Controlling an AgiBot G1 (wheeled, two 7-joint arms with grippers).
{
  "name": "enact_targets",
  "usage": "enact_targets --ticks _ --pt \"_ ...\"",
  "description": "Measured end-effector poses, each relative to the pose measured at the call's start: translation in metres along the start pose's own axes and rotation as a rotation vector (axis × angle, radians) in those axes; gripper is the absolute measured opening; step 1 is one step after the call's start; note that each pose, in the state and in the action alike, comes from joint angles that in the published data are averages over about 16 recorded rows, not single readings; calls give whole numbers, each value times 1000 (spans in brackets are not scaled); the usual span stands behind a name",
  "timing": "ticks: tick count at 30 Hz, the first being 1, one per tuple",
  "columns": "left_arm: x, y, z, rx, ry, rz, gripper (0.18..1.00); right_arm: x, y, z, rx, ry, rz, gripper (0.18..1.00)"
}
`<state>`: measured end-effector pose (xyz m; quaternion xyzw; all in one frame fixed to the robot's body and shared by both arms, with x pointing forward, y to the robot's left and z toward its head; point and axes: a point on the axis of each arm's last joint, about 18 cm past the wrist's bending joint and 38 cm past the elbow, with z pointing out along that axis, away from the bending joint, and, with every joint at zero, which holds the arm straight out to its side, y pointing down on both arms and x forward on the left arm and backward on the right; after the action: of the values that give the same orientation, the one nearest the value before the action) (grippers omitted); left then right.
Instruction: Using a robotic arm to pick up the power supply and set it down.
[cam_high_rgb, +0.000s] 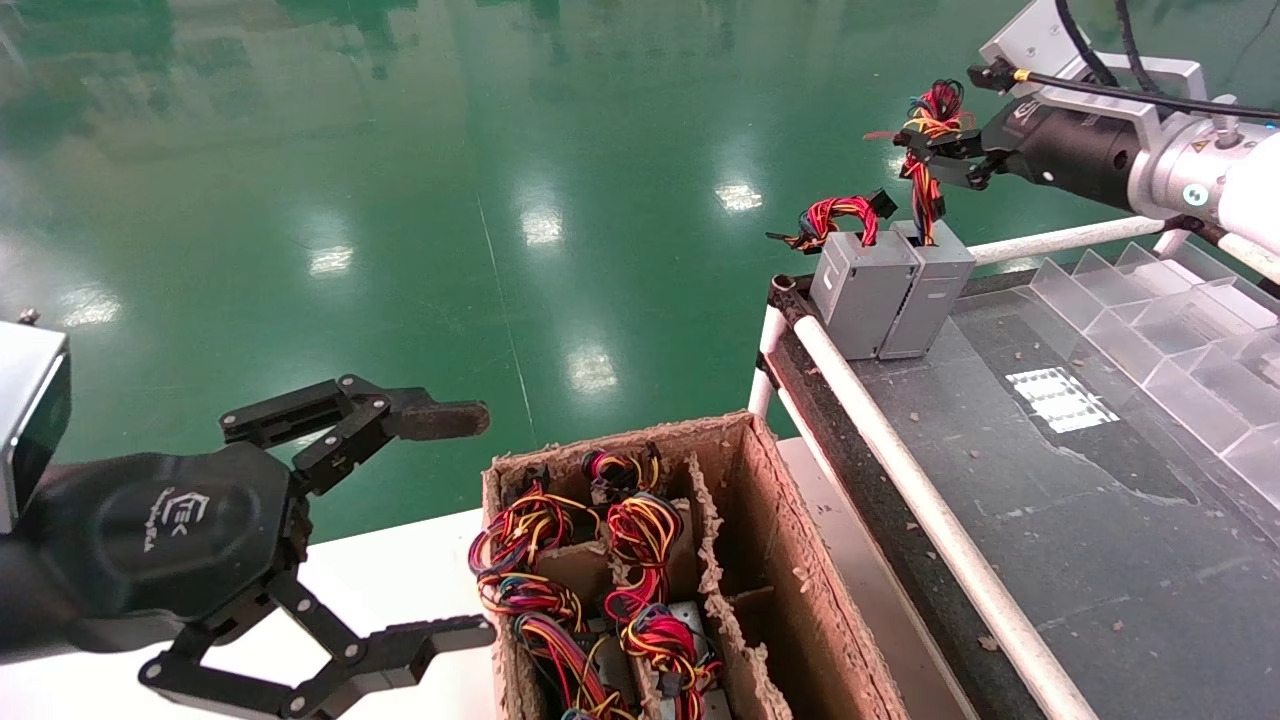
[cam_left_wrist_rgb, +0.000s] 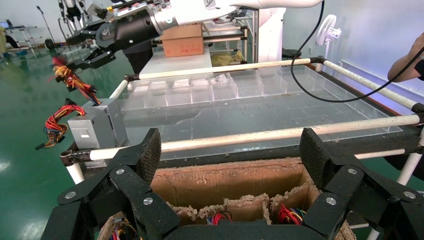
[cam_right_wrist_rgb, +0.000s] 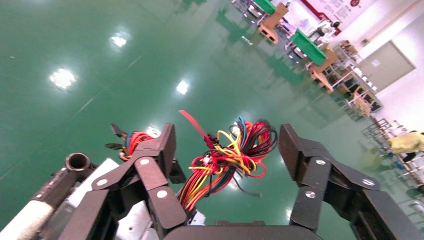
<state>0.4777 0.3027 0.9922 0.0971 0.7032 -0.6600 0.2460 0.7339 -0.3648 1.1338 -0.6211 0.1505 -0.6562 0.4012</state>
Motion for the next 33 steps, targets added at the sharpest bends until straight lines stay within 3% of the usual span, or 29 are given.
enact_targets --ticks 9,19,33 --pt "0 0 0 0 0 0 1001 10 -6 -8 60 20 17 810" --pt "0 0 0 0 -1 0 1001 6 -7 -25 180 -18 108 951" --pt "0 0 0 0 -1 0 1001 -24 -5 -65 338 -170 214 1000"
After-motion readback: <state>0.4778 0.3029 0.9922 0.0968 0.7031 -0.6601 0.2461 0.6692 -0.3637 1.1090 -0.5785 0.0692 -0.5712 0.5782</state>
